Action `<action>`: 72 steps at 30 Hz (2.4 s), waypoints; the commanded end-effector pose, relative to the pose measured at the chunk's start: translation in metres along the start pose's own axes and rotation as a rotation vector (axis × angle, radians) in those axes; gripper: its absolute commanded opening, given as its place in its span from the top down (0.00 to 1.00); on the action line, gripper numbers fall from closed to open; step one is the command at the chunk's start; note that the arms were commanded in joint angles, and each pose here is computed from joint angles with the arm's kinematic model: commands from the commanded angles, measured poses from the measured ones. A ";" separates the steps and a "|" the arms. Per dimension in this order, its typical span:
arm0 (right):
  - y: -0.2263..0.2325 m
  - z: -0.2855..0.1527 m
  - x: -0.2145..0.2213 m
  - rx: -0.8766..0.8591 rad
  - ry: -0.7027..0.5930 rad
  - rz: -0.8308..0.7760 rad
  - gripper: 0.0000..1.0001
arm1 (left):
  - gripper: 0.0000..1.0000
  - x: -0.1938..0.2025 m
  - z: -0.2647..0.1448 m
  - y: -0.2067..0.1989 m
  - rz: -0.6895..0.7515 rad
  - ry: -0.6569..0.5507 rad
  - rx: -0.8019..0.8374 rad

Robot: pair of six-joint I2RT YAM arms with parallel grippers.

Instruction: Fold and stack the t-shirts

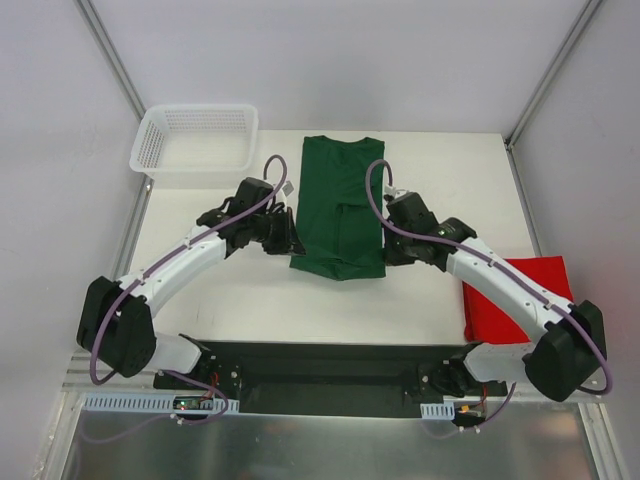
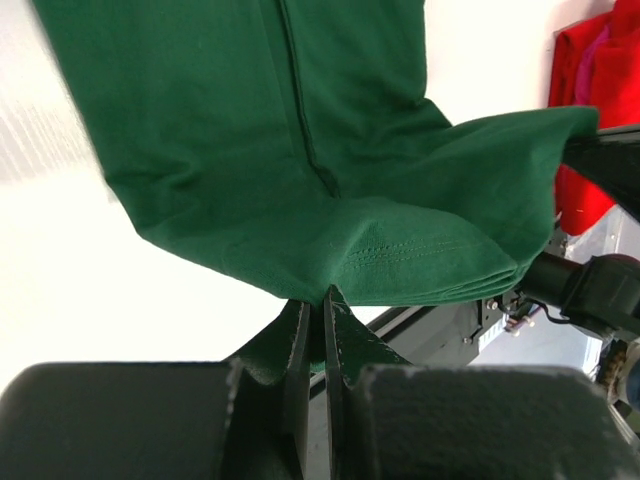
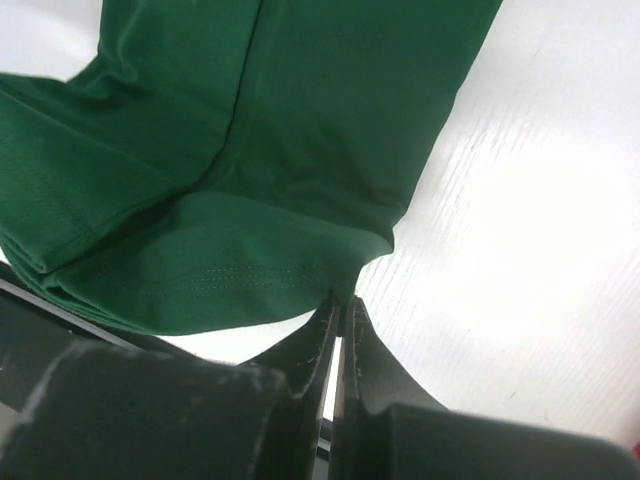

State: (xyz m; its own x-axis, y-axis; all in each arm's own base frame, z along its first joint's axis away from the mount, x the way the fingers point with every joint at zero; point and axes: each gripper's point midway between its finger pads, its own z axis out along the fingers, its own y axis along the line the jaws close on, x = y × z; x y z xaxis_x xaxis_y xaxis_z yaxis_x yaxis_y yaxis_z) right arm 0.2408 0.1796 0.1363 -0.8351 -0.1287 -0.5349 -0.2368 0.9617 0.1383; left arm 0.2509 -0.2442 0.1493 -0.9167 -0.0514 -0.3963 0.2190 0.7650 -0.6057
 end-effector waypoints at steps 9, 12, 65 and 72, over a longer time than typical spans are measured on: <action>-0.019 0.004 -0.042 0.090 -0.027 -0.047 0.99 | 1.00 -0.033 0.005 0.001 0.043 -0.034 -0.067; -0.020 0.008 -0.050 0.097 -0.024 -0.057 0.99 | 1.00 -0.044 0.007 0.003 0.043 -0.040 -0.082; -0.042 0.094 -0.127 0.145 0.054 -0.052 0.99 | 1.00 -0.130 0.061 0.066 -0.016 -0.009 -0.210; -0.044 0.096 -0.129 0.149 0.062 -0.054 0.99 | 1.00 -0.139 0.067 0.063 -0.012 -0.011 -0.195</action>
State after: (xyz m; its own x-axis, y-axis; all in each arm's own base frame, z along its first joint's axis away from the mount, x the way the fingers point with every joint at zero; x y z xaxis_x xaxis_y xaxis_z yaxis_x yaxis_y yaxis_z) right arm 0.3966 0.1783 0.1047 -0.8682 -0.1873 -0.4595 -0.2037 0.9789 -0.0140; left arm 0.4017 -0.2292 0.1045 -0.9297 -0.0754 -0.3605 0.1061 0.8824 -0.4583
